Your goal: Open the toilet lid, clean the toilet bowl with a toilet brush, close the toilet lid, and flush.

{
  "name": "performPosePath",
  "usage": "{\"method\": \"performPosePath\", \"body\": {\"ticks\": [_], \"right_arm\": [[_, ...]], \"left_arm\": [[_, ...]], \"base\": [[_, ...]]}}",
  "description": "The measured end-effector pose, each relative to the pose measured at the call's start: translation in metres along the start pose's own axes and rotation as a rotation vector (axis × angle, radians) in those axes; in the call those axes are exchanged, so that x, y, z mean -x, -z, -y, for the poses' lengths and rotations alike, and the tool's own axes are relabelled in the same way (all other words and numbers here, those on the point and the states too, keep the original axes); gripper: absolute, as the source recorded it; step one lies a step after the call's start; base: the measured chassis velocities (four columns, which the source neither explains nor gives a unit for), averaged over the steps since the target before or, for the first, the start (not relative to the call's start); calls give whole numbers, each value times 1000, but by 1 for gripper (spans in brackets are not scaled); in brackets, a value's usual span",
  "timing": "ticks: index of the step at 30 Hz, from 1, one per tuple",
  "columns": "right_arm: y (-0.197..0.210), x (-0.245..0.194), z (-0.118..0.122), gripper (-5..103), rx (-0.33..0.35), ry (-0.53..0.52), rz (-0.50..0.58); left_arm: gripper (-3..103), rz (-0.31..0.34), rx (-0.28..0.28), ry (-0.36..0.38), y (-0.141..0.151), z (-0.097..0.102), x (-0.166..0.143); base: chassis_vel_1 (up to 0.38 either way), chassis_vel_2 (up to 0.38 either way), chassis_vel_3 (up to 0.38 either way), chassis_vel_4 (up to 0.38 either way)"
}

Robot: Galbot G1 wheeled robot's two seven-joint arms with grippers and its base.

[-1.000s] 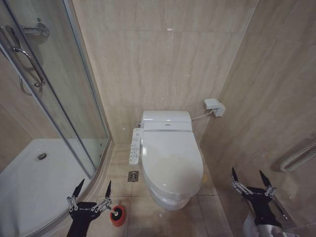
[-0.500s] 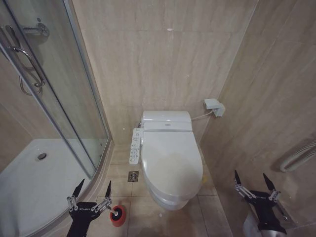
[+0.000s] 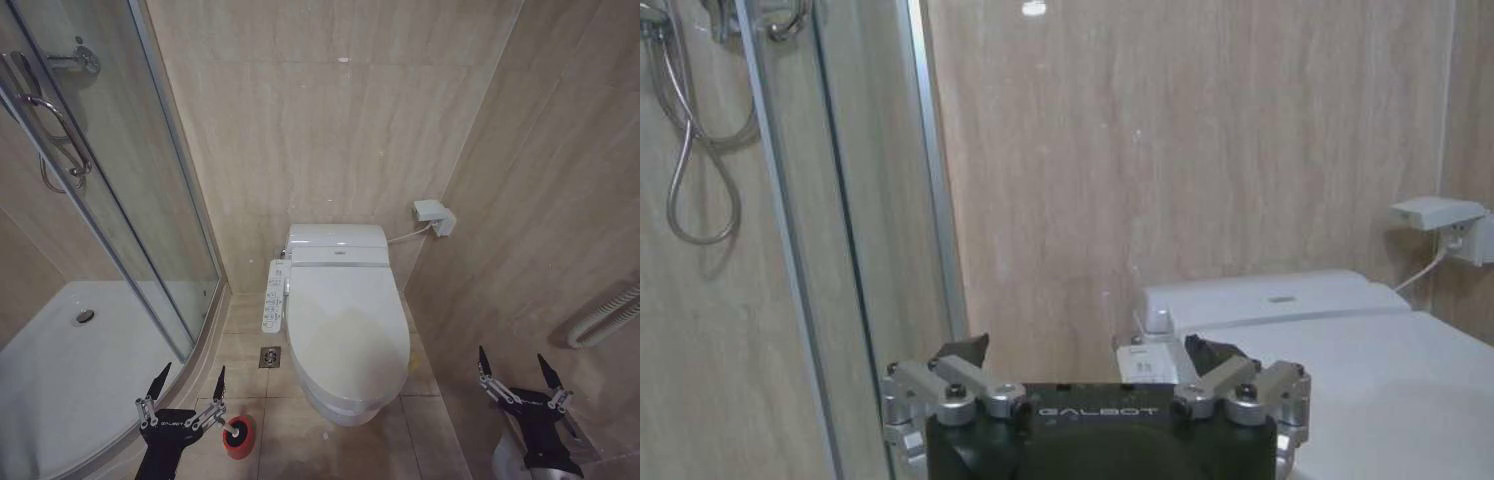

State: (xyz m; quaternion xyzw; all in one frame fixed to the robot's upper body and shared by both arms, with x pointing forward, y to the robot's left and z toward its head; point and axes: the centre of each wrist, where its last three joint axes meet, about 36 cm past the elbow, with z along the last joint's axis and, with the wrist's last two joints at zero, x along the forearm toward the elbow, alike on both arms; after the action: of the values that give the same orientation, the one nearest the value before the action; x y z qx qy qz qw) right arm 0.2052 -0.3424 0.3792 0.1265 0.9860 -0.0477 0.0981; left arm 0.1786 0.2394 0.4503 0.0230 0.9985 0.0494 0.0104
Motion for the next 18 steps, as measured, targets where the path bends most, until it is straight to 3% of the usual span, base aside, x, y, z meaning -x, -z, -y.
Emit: {"method": "performPosePath", "body": {"ticks": [18], "right_arm": [[0, 0, 0, 100, -2, 0, -2]], "left_arm": [[99, 0, 0, 0, 0, 0, 0]], "base": [[0, 0, 0, 0]]}}
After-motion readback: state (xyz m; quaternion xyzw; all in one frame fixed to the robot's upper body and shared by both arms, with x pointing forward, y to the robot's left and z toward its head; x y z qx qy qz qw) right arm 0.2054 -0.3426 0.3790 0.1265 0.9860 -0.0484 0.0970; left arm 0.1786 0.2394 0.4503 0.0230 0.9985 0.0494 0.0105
